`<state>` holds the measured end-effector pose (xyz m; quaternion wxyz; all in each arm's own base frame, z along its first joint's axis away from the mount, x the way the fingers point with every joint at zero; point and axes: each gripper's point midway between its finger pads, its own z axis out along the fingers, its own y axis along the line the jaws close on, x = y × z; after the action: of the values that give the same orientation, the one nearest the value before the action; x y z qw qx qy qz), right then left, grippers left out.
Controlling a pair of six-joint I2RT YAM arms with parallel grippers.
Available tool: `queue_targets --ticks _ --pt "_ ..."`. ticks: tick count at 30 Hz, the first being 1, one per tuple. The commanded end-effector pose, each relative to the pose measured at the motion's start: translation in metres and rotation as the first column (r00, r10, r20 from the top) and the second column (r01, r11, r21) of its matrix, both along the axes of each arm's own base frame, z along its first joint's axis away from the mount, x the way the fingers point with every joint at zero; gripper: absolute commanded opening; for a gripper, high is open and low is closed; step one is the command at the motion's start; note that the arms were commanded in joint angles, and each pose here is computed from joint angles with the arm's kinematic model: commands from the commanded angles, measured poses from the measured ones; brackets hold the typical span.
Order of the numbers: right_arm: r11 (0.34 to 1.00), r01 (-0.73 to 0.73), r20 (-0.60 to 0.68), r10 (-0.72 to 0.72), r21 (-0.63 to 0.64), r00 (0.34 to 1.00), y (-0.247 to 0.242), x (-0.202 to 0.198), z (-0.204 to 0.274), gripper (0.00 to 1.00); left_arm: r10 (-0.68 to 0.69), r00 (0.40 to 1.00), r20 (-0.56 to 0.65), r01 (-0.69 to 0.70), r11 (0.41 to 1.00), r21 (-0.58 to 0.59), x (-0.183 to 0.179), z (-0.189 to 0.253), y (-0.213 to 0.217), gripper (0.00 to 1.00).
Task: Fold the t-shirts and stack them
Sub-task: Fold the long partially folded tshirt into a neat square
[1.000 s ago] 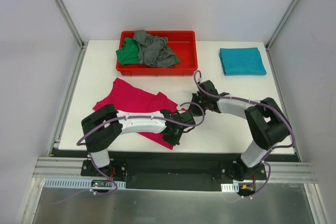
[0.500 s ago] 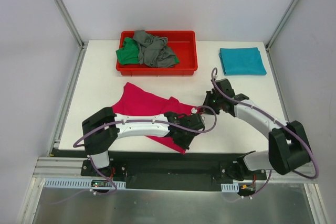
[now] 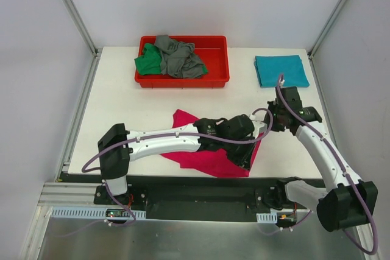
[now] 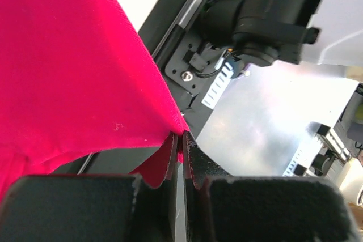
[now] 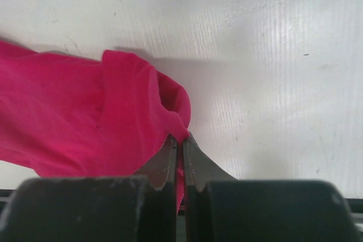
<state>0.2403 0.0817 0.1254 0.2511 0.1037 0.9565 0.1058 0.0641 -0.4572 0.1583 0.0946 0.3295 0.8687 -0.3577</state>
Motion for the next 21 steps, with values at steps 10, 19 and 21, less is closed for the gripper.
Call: queue_targets --ticks 10,19,21 --pt "0.994 -0.106 0.1 0.105 -0.001 0.989 0.015 0.022 0.057 0.0 0.008 1.0 0.01 -0.007 0.995 -0.103 0.009 0.033 0.023 0.0" --pt "0.974 -0.225 0.135 0.223 0.0 0.965 0.075 0.051 0.085 0.01 0.186 0.982 0.017 -0.184 0.979 -0.091 0.044 0.025 0.097 0.0" --pt "0.968 -0.253 0.133 0.251 -0.002 0.959 0.091 0.056 0.087 0.0 0.235 0.972 0.002 -0.234 0.969 -0.082 0.051 0.019 0.117 0.0"
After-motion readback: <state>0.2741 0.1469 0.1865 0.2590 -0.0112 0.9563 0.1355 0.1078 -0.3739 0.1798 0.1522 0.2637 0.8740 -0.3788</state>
